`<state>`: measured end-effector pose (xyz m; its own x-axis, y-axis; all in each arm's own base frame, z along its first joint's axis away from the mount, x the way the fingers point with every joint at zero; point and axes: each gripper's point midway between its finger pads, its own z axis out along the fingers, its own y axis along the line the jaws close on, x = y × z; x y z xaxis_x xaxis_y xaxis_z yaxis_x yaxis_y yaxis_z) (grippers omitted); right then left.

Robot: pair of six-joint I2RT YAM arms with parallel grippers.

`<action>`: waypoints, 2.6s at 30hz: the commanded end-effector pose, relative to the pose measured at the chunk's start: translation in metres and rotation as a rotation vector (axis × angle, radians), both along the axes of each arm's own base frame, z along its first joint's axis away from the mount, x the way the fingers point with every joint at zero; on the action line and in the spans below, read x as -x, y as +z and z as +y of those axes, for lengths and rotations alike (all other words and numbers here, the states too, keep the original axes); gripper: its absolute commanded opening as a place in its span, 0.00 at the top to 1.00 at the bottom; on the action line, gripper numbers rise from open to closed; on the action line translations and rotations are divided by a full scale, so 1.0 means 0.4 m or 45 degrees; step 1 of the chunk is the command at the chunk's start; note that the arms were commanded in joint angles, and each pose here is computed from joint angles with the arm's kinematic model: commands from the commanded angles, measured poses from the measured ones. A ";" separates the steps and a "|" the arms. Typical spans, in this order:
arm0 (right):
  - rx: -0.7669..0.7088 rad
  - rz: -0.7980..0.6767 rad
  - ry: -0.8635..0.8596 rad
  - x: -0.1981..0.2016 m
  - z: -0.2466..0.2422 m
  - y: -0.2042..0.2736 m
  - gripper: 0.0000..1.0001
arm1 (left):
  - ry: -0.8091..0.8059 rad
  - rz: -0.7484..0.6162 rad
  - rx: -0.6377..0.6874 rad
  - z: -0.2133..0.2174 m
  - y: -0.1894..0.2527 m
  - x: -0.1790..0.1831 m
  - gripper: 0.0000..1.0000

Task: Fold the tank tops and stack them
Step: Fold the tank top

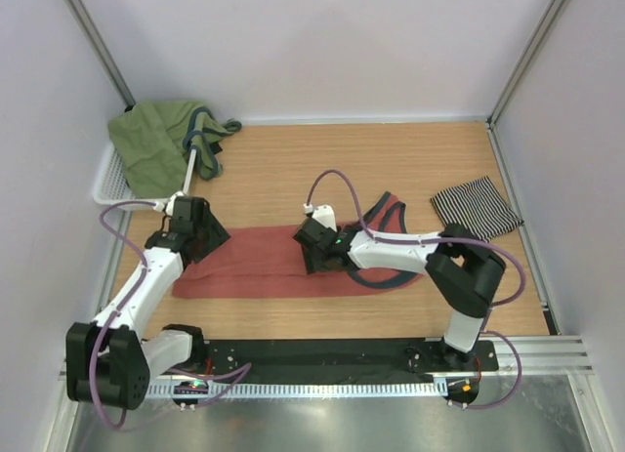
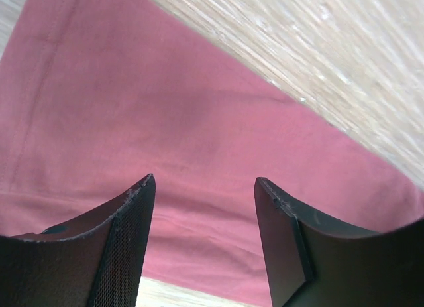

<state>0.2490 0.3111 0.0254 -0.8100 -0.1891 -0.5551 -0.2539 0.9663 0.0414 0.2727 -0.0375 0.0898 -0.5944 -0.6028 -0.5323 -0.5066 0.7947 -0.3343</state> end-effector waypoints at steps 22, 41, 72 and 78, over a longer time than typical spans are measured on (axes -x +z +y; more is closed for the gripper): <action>-0.169 0.137 -0.765 0.106 -0.473 0.000 0.28 | -0.088 0.104 -0.021 -0.022 -0.082 -0.034 0.40; -0.108 -0.087 -0.863 -0.585 -0.613 0.145 0.51 | -0.186 0.113 -0.001 -0.060 -0.093 -0.018 0.41; -0.152 -0.221 -0.674 -0.849 -0.228 0.102 0.29 | -0.281 -0.021 -0.014 -0.085 -0.090 -0.035 0.43; -0.052 -0.299 -0.655 -0.859 -0.230 0.113 0.37 | -0.286 -0.021 -0.012 -0.088 -0.091 -0.036 0.43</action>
<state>0.5768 0.2174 0.0353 -0.7256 0.2436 -0.6435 0.2372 0.9665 0.0983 0.2793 -0.0682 0.0448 -0.7200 -0.4696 -0.5110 -0.3543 0.8818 -0.3112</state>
